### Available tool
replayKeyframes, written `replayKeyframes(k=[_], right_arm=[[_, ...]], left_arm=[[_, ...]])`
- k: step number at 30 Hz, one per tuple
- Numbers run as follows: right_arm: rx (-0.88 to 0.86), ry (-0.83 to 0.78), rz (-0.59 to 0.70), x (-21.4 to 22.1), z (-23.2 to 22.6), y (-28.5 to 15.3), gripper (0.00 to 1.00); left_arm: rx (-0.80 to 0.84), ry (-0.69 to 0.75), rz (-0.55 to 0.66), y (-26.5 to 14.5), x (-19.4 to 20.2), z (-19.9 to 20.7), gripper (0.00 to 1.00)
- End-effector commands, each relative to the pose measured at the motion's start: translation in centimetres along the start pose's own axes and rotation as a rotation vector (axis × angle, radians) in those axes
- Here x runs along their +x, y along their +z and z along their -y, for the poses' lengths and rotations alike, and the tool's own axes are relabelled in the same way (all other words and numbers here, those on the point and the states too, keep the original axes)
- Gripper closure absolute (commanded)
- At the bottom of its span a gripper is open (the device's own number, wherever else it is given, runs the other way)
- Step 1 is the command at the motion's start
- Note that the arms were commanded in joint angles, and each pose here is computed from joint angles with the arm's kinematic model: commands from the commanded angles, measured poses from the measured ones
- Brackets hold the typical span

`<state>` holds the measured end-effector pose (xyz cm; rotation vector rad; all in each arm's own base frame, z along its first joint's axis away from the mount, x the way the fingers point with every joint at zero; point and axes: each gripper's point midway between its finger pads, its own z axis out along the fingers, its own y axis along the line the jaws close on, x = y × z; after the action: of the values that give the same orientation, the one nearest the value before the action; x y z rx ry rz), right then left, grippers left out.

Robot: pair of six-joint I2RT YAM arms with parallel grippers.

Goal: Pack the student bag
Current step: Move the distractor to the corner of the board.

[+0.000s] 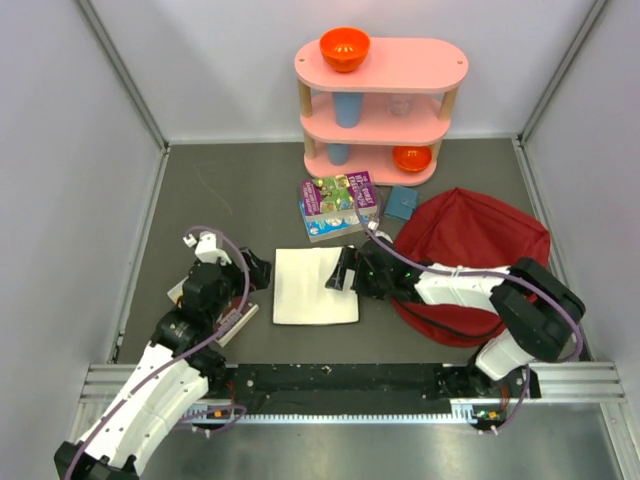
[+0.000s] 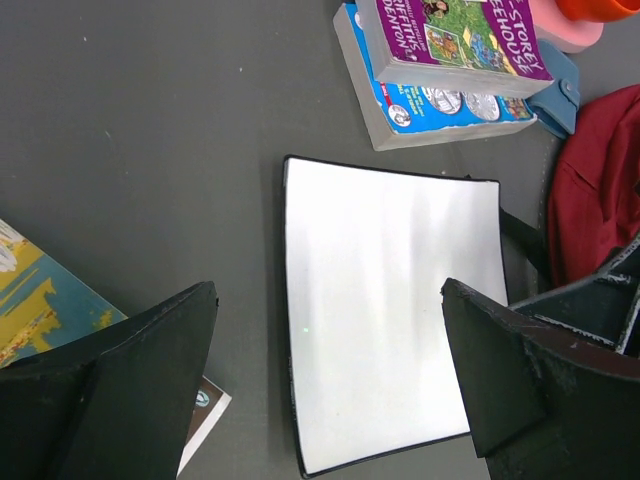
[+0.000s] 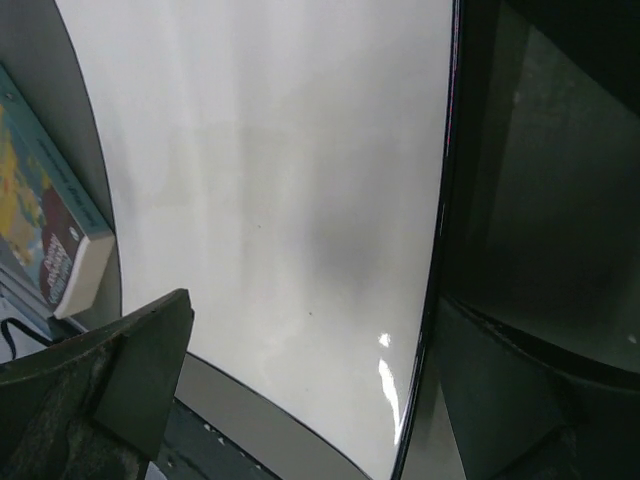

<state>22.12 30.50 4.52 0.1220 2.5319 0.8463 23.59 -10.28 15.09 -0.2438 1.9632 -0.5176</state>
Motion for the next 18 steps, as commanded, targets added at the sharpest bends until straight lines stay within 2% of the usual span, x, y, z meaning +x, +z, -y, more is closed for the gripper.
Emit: replayKeyframes(k=[1,5,9,12,14,17,18], right_arm=[[-0.090,0.046,-0.015,-0.2,-3.4,1.3,0.01],[-0.143,0.076,0.008,-1.5,-6.6,2.6,0.01],[-0.198,0.059,-0.018,-2.1,-9.4,4.0,0.01],[-0.160,0.007,0.025,-3.7,-9.7,3.8,0.01],[-0.134,-0.050,0.107,-6.2,-10.0,2.1,0.01],[-0.030,-0.092,0.206,-9.0,-7.6,-0.1,0.01],[-0.021,-0.082,0.269,-10.9,-7.5,-2.3,0.01]], left_arm=[[0.011,0.021,0.050,-1.0,-2.2,0.8,0.02],[0.021,0.030,0.055,-1.4,-2.5,1.0,0.02],[0.077,0.055,0.010,-1.5,-1.9,2.0,0.01],[0.137,0.082,-0.036,-1.6,-1.1,3.0,0.02],[0.224,0.102,-0.089,-1.8,-0.2,4.4,0.02],[0.341,0.134,-0.145,-2.2,1.0,6.2,0.02],[0.379,0.147,-0.142,-2.2,1.0,6.9,0.02]])
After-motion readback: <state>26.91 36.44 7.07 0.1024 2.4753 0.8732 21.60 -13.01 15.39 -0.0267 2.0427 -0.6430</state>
